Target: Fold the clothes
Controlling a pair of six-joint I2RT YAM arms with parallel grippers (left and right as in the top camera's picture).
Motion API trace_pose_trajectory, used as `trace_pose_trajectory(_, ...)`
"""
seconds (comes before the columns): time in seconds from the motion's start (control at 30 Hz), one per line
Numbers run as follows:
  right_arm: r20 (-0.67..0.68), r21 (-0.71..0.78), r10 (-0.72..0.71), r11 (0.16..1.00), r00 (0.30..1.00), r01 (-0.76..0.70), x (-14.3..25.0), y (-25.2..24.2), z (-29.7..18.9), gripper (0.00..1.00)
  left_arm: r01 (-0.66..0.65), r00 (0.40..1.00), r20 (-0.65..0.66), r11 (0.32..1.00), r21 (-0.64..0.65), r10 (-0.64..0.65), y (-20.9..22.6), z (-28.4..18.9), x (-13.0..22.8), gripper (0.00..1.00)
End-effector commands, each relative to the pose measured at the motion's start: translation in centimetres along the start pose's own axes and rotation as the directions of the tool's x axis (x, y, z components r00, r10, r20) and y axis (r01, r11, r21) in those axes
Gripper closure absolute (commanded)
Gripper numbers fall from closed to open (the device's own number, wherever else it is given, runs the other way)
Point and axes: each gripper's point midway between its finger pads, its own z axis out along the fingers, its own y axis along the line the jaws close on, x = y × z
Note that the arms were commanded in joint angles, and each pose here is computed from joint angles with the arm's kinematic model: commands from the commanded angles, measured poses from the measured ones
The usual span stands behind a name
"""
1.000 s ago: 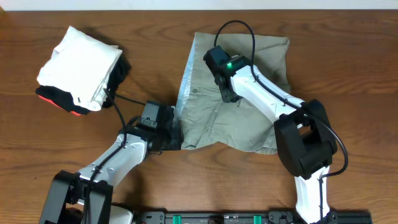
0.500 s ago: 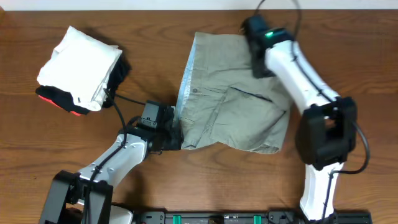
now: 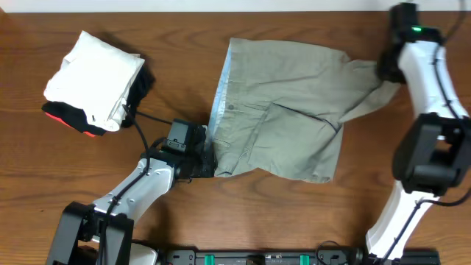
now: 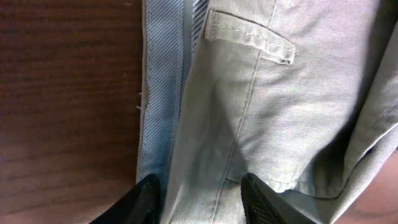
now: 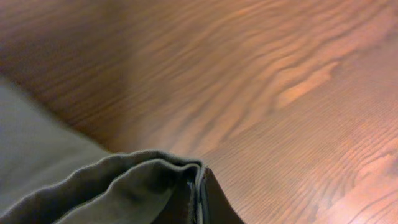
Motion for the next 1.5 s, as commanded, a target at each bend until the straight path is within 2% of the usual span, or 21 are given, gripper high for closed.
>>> trace_pose_trajectory(0.0, 0.012, -0.002, 0.080, 0.997, 0.997, -0.080, -1.3, -3.9, 0.8, 0.77, 0.018, 1.000, -0.022, 0.999, -0.043, -0.019, 1.0, 0.3, 0.7, 0.54)
trace_pose_trajectory(0.07, 0.002, -0.017, 0.121, 0.992, 0.993, -0.121, -1.4, -5.3, 1.5, 0.53, 0.018, 1.000, -0.021, 0.999, -0.043, -0.019, 1.0, 0.3, 0.7, 0.54)
trace_pose_trajectory(0.13, -0.010, -0.024, 0.154, 0.988, 0.988, -0.155, -1.4, -6.7, 2.1, 0.48, 0.017, 1.000, -0.019, 0.999, -0.043, -0.017, 1.0, 0.3, 0.6, 0.54)
trace_pose_trajectory(0.17, -0.016, -0.018, 0.171, 0.985, 0.985, -0.172, -1.3, -7.6, 2.5, 0.42, 0.013, 1.000, -0.017, 0.999, -0.042, -0.014, 1.0, 0.3, 0.6, 0.54)
trace_pose_trajectory(0.3, -0.054, -0.021, 0.169, 0.985, 0.984, -0.170, -0.4, -9.0, 2.5, 0.35, 0.012, 1.000, -0.015, 0.999, -0.041, -0.013, 1.0, 0.3, 0.5, 0.54)
trace_pose_trajectory(0.4, -0.093, -0.090, 0.150, 0.983, 0.984, -0.158, 0.5, -8.2, 1.4, 0.31, 0.012, 1.000, -0.011, 0.999, -0.040, -0.012, 1.0, 0.3, 0.4, 0.54)
trace_pose_trajectory(0.5, -0.152, -0.244, 0.118, 0.958, 0.981, -0.153, 1.7, -5.9, -0.5, 0.30, 0.011, 1.000, -0.009, 0.999, -0.039, -0.012, 0.9, 0.3, 0.4, 0.54)
trace_pose_trajectory(0.67, -0.277, -0.488, 0.068, 0.849, 0.958, -0.201, 4.6, -2.6, -5.8, 0.32, 0.011, 1.000, -0.009, 0.999, -0.039, -0.012, 0.9, 0.3, 0.4, 0.53)
trace_pose_trajectory(0.7, -0.298, -0.501, 0.059, 0.840, 0.953, -0.209, 5.3, -2.6, -6.7, 0.33, 0.011, 1.000, -0.009, 0.999, -0.039, -0.012, 0.9, 0.3, 0.4, 0.48)
trace_pose_trajectory(0.77, -0.327, -0.495, 0.041, 0.844, 0.944, -0.208, 6.5, -3.0, -8.1, 0.33, 0.012, 1.000, -0.009, 0.999, -0.039, -0.012, 0.9, 0.3, 0.4, 0.44)
trace_pose_trajectory(1.0, -0.306, -0.567, -0.111, 0.819, 0.945, -0.087, 9.7, -2.3, -13.9, 0.33, 0.011, 1.000, -0.007, 0.999, -0.038, -0.012, 0.9, 0.3, 0.3, 0.43)
trace_pose_trajectory(1.17, -0.277, -0.599, -0.206, 0.801, 0.939, -0.001, 11.9, -0.9, -17.1, 0.42, 0.011, 1.000, -0.007, 0.999, -0.037, -0.012, 0.9, 0.3, 0.3, 0.43)
trace_pose_trajectory(1.27, -0.268, -0.611, -0.248, 0.791, 0.931, 0.035, 13.0, 0.1, -17.8, 0.90, 0.011, 1.000, -0.011, 1.000, -0.020, -0.011, 0.6, 0.3, 0.3, 0.45)
trace_pose_trajectory(1.3, -0.269, -0.614, -0.261, 0.788, 0.927, 0.044, 13.4, 0.5, -17.9, 0.98, 0.011, 1.000, -0.013, 1.000, -0.008, -0.011, 0.4, 0.2, 0.4, 0.50)
trace_pose_trajectory(1.4, -0.289, -0.624, -0.318, 0.778, 0.903, 0.074, 15.0, 1.8, -17.7, 0.98, 0.009, 1.000, -0.012, 1.000, 0.012, -0.009, 0.0, 0.1, 0.3, 0.61)
trace_pose_trajectory(1.47, -0.306, -0.629, -0.357, 0.772, 0.883, 0.094, 16.3, 2.9, -17.2, 0.98, 0.009, 1.000, -0.012, 1.000, 0.012, -0.009, 0.0, 0.1, 0.3, 0.64)
